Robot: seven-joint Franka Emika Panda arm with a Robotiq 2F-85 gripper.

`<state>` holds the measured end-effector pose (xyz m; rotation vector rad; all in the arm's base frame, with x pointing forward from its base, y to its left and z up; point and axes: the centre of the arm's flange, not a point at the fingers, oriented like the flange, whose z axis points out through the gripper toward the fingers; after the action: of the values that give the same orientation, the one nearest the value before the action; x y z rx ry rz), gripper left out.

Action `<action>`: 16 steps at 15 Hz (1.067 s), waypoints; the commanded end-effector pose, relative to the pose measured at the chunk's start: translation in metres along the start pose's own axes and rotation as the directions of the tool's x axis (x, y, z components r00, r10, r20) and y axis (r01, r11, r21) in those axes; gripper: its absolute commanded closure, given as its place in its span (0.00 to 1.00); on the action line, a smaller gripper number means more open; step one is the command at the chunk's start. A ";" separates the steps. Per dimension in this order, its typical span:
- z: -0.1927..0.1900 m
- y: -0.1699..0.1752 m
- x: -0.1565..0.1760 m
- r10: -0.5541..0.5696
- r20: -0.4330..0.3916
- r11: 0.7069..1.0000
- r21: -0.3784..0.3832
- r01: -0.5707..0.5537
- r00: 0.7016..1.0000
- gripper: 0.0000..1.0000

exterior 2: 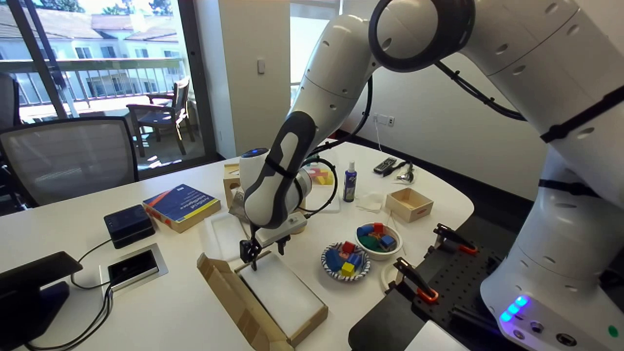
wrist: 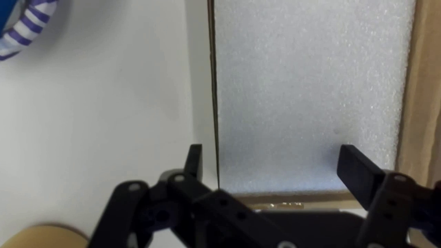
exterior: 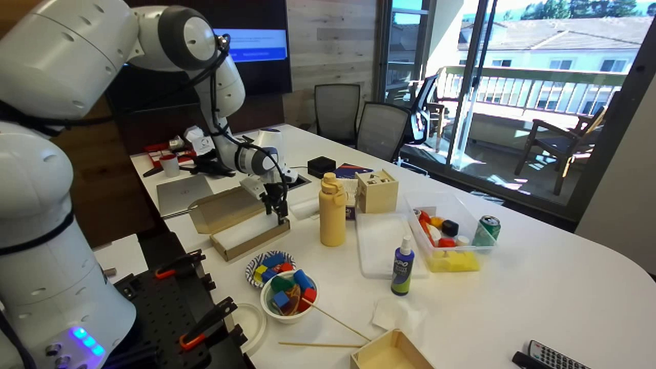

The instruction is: Open the box on the table then remove the contents inside it

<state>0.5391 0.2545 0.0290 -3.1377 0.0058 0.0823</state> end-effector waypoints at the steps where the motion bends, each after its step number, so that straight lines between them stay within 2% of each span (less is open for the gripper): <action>1: 0.007 -0.002 0.005 0.001 0.000 1.000 0.028 -0.001 1.000 0.26; 9: 0.004 -0.003 0.008 0.014 -0.001 0.998 0.057 -0.014 1.000 0.87; 11: 0.005 0.000 0.006 0.023 0.004 0.997 0.068 -0.024 1.000 0.99; 16: 0.002 0.004 0.002 0.056 0.011 0.993 0.102 -0.057 0.998 1.00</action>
<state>0.5506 0.2537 0.0312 -3.0759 0.0773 0.0841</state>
